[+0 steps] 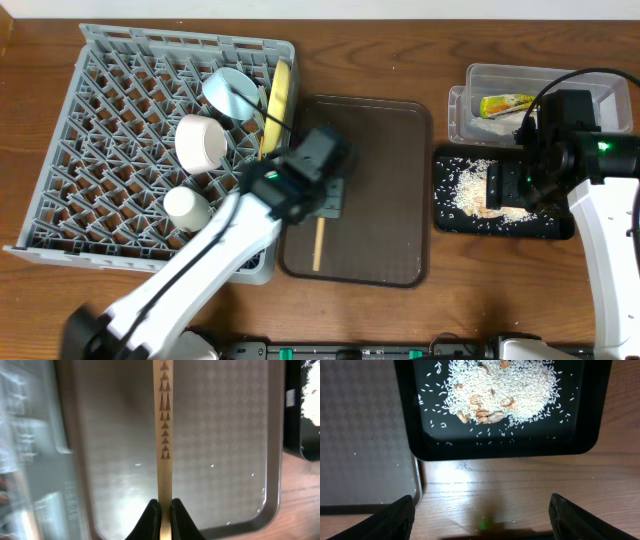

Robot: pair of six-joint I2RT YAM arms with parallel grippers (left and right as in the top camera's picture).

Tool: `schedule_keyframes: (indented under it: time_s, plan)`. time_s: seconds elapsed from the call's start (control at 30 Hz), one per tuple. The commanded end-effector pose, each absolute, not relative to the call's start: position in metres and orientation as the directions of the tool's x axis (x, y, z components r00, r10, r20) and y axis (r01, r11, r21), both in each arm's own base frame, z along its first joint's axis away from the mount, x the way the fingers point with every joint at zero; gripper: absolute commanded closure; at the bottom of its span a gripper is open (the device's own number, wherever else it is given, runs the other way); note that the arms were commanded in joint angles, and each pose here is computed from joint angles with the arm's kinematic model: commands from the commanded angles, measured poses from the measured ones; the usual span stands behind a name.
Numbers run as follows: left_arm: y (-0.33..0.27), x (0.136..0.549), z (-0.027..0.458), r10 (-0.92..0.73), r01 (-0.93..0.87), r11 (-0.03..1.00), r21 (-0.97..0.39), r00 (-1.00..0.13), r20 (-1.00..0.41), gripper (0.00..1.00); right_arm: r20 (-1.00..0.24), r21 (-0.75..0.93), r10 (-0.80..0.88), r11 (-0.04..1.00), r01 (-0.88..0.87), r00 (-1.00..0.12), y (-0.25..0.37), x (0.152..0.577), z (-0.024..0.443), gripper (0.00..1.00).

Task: Sort waste into correct bins and load items into the dishwasher
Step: 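Carry the second chopstick into the rack and release it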

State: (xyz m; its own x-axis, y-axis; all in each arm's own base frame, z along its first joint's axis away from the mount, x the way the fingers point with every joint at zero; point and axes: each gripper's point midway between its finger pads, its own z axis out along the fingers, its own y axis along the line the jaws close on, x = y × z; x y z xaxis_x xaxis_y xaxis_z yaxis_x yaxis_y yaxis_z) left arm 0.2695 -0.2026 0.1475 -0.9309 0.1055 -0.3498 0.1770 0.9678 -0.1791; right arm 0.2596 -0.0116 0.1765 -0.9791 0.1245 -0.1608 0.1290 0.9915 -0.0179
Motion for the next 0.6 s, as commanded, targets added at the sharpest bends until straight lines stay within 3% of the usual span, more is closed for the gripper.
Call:
schedule_keyframes:
  time_s: [0.0, 0.23, 0.57]
  plan:
    - [-0.152, 0.281, 0.176, 0.13, 0.166, 0.985, -0.04, -0.882, -0.453, 0.94, -0.189, -0.021, 0.157, 0.986, 0.164, -0.969, -0.018, 0.261, 0.184, 0.16]
    - [-0.085, 0.292, 0.195, -0.001, 0.01, 1.0, -0.02, -0.872, -0.489, 0.94, -0.19, -0.021, 0.157, 0.986, 0.164, -0.969, -0.018, 0.261, 0.184, 0.16]
    - [-0.073, 0.308, 0.155, 0.065, 0.068, 0.998, 0.004, -0.927, -0.37, 0.94, -0.189, -0.021, 0.157, 0.986, 0.164, -0.969, -0.018, 0.261, 0.184, 0.16]
